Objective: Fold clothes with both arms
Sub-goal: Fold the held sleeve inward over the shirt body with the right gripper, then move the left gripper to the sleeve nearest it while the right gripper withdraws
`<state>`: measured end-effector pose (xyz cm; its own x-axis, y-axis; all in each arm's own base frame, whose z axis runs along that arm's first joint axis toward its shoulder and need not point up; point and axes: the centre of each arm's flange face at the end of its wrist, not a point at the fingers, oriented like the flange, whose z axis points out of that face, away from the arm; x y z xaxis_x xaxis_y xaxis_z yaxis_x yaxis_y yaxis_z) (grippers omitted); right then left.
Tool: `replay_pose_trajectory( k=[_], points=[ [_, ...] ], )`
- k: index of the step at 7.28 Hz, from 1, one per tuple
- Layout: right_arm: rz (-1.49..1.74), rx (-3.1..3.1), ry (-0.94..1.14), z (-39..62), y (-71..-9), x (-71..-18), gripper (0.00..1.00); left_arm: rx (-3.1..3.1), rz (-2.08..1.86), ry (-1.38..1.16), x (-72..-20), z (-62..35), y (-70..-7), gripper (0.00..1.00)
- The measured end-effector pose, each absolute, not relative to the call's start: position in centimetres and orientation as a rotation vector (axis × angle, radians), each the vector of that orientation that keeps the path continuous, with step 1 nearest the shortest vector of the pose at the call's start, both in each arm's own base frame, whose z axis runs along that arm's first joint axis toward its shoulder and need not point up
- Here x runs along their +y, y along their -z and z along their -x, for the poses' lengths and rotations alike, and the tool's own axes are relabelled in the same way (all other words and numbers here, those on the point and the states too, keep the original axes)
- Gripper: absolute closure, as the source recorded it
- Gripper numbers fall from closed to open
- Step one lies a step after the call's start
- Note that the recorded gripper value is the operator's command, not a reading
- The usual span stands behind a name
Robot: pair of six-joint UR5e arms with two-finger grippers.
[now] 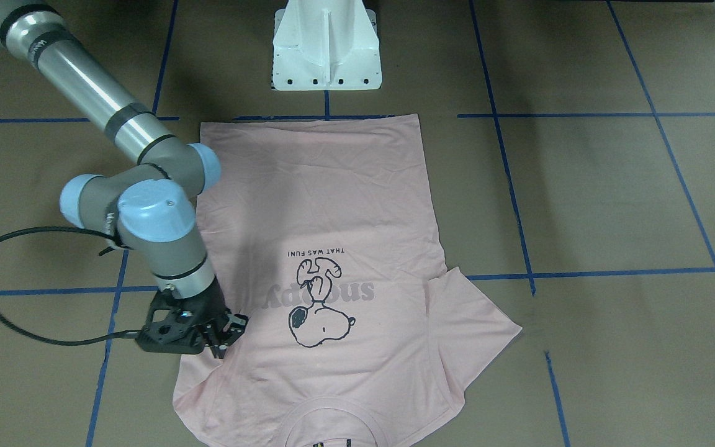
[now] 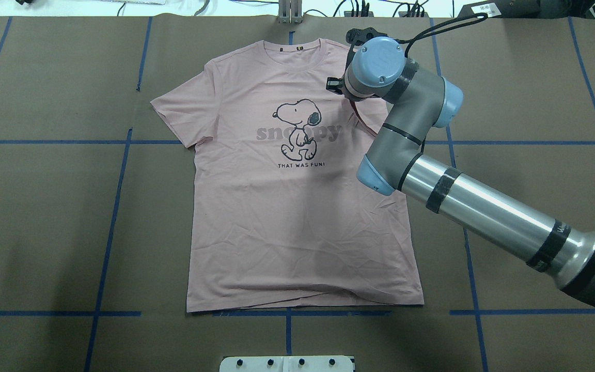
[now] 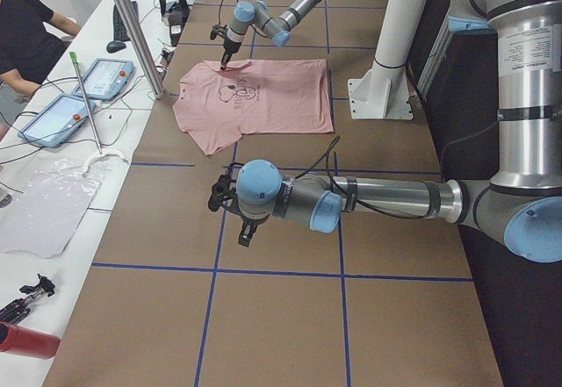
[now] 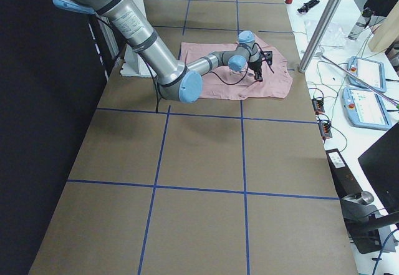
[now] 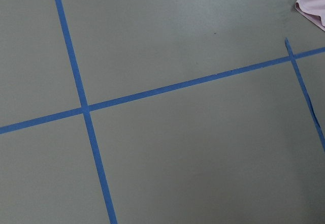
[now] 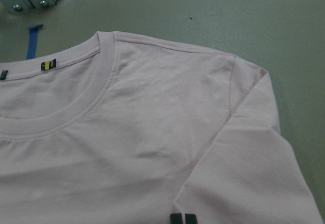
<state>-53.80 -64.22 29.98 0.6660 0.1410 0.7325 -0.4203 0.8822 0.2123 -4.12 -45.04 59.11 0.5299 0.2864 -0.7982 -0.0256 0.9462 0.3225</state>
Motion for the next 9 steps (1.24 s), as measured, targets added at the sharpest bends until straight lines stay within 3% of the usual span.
replay_pose_trajectory(
  k=[1,5,9],
  points=[
    [-0.389,-0.764,-0.33,54.3,-30.4,-64.1,0.01,0.998,-0.287,-0.189,-45.0,4.1,-59.1,0.0],
    [-0.412,-0.767,-0.333,54.4,-29.3,-64.3,0.0,1.018,-0.278,-0.125,-48.2,1.7,-56.5,0.0],
    [-0.35,-0.903,-0.284,48.0,-30.1,-60.7,0.0,1.036,-0.122,0.061,-58.7,-18.9,-44.0,0.04]
  ],
)
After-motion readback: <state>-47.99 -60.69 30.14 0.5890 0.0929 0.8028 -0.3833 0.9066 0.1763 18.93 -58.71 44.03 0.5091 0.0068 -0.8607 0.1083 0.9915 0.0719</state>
